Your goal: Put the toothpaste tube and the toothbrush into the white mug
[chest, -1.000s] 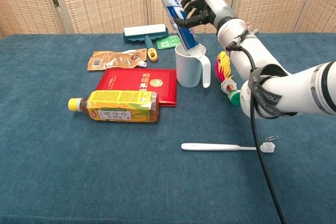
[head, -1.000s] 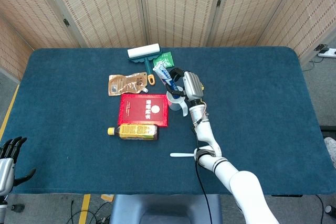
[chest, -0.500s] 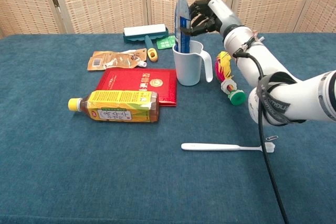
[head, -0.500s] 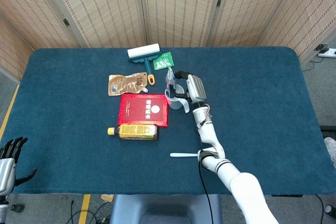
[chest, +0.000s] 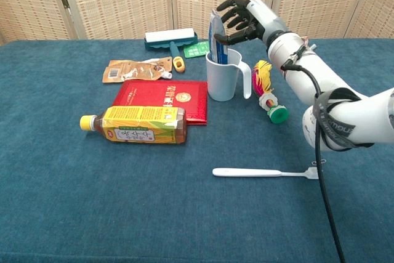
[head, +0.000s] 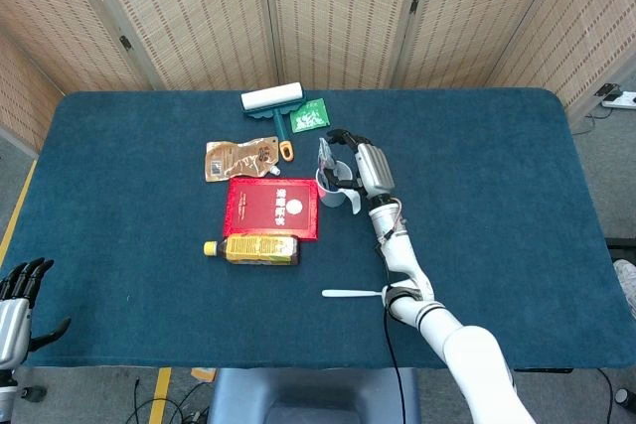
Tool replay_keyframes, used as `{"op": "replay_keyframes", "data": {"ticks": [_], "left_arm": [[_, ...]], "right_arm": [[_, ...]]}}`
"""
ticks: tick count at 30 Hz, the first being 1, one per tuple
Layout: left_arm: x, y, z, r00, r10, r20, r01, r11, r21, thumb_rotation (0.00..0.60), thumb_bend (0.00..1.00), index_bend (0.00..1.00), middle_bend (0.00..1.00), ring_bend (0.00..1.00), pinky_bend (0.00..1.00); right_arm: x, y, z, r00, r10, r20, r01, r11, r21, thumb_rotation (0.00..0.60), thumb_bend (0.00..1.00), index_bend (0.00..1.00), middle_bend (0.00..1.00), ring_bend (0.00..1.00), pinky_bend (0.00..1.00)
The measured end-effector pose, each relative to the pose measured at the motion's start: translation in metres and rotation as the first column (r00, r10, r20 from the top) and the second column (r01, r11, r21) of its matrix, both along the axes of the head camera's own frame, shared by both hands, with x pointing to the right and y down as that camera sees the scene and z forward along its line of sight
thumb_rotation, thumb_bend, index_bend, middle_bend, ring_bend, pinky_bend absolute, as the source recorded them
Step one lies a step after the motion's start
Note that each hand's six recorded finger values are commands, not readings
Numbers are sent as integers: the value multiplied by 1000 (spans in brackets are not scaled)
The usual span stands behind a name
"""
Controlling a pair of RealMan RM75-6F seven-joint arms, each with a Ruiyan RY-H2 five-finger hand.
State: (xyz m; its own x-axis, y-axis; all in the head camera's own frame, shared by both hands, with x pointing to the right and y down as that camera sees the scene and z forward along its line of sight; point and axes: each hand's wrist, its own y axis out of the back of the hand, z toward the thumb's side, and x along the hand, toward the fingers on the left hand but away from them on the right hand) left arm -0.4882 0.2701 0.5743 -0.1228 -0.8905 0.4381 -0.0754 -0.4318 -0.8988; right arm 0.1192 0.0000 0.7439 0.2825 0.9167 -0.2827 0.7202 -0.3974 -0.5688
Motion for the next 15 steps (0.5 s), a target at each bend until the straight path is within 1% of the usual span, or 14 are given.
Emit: {"op": "replay_keyframes", "data": {"ticks": [4,7,10,15], "left_arm": [[1,0,-1,1000,2,0,-2,1000,1,600,243,154,152,122,199],[0,-1,-2,1000,1,2,-1,1000,5,600,243,154,151,122,199],[-1,-1,-3,1000,-1,6,0,1000,6,600,243,154,152,122,199],[0,-3,-2,1000,3,4,-3,1000,9,600,243,154,152,122,199]], "right_arm": [[3,0,-1,1000,-5,2,5,1000,2,600,201,75,213,188,168],[7,-1,-6,1000,-10,3,10,1000,23,600,200,66,194,177,162],[14,-2,-14,1000,-19,7,19,998,61,600,215,66,188,175,162],[29,-3,-33,998,-57,8,56,990,131,600,232,73,197,175,162]]}}
